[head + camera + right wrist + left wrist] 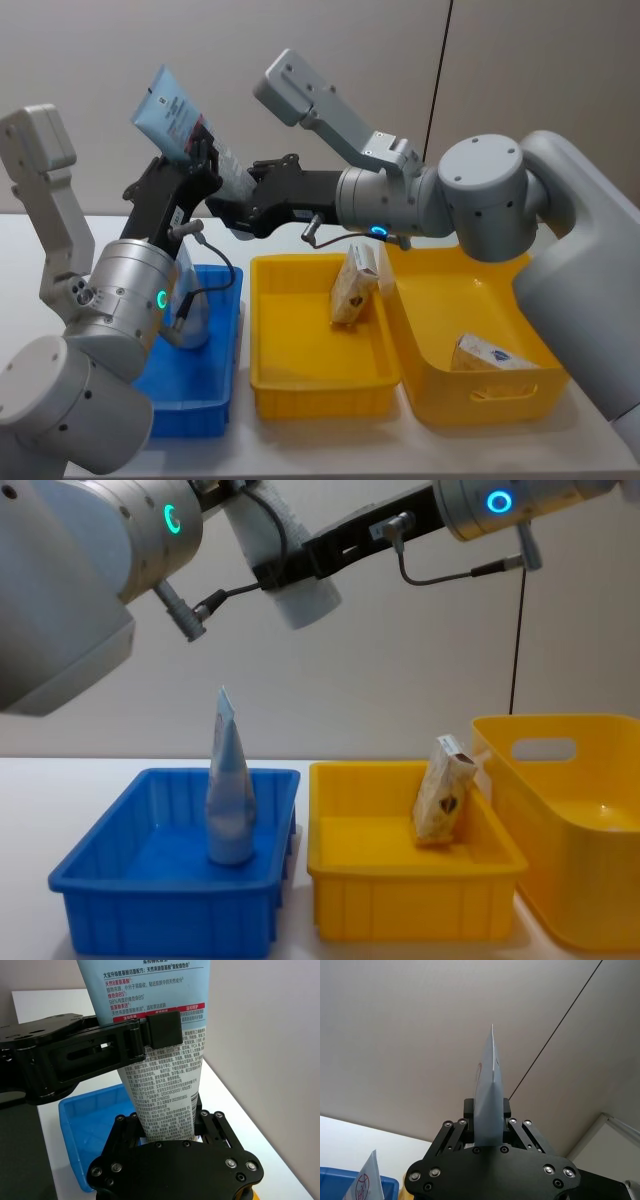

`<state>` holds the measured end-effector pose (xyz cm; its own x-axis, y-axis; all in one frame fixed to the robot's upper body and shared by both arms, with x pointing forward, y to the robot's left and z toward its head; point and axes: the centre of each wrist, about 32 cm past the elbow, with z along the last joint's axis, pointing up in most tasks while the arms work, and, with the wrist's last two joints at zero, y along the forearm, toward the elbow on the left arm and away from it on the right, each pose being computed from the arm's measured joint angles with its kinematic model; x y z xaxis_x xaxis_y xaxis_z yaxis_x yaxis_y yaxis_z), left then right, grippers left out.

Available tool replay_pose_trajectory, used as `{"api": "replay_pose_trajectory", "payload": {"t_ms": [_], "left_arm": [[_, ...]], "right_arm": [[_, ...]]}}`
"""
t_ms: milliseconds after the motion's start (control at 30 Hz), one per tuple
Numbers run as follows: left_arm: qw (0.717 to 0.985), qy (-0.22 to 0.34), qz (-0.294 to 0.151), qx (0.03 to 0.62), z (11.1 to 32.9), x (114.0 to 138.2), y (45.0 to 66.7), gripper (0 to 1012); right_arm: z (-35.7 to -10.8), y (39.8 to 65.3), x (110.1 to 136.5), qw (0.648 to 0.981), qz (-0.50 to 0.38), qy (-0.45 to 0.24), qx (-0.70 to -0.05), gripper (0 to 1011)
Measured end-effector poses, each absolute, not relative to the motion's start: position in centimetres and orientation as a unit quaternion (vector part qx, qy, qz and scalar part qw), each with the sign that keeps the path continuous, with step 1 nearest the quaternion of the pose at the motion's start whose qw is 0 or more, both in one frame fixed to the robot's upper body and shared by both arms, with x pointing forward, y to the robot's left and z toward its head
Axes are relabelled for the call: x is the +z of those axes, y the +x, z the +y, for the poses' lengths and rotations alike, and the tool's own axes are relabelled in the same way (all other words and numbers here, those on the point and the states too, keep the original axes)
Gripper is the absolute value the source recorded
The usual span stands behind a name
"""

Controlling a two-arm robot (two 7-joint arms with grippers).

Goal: Bimanual collaborative sorting of washing and personal care products

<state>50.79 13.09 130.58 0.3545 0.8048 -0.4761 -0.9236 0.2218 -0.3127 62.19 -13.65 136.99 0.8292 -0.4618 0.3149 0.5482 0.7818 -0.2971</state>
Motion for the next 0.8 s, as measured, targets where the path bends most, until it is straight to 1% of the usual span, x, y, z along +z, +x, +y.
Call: {"api": "replay_pose_trajectory", "payload": {"t_ms": [267,367,400,433,467,533,567,600,667,700,733,767,800], "left_arm": [[0.774,-0.279,0.106,0.558,13.1,130.58,50.8,254],[0.774,-0.279,0.106,0.559,13.12,130.58,50.8,312],[0.774,-0.279,0.106,0.559,13.13,130.58,50.8,364],[0.774,-0.279,0.106,0.559,13.12,130.59,50.8,383],[0.774,-0.279,0.106,0.559,13.12,130.58,50.8,424],[0.774,-0.279,0.106,0.559,13.12,130.58,50.8,463],[0.774,-0.279,0.106,0.559,13.12,130.58,50.8,521],[0.774,-0.279,0.106,0.559,13.12,130.58,50.8,535],[0.774,-0.279,0.106,0.559,13.12,130.58,50.8,594],[0.774,-0.279,0.106,0.559,13.11,130.58,50.8,642],[0.774,-0.279,0.106,0.559,13.12,130.58,50.8,662],[0.774,-0.279,0.106,0.559,13.12,130.58,50.8,721],[0.774,-0.279,0.106,0.559,13.12,130.58,50.8,734]], "right_arm": [[-13.65,62.19,137.02,0.937,-0.113,-0.191,-0.27,436],[-13.68,62.2,137.02,0.937,-0.113,-0.191,-0.27,428],[-13.68,62.2,137.02,0.937,-0.113,-0.191,-0.27,426],[-13.68,62.2,137.02,0.937,-0.113,-0.191,-0.27,415],[-13.68,62.2,137.02,0.937,-0.113,-0.191,-0.27,405],[-13.68,62.2,137.02,0.937,-0.113,-0.191,-0.27,386],[-13.68,62.2,137.02,0.937,-0.113,-0.191,-0.27,380],[-13.68,62.2,137.02,0.937,-0.113,-0.191,-0.27,375],[-13.67,62.2,137.02,0.937,-0.113,-0.191,-0.27,364],[-13.66,62.2,137.03,0.937,-0.113,-0.191,-0.27,360],[-13.66,62.2,137.02,0.937,-0.113,-0.191,-0.27,352],[-13.66,62.2,137.02,0.937,-0.113,-0.191,-0.27,347],[-13.66,62.19,137.02,0.937,-0.113,-0.191,-0.27,339]]}}
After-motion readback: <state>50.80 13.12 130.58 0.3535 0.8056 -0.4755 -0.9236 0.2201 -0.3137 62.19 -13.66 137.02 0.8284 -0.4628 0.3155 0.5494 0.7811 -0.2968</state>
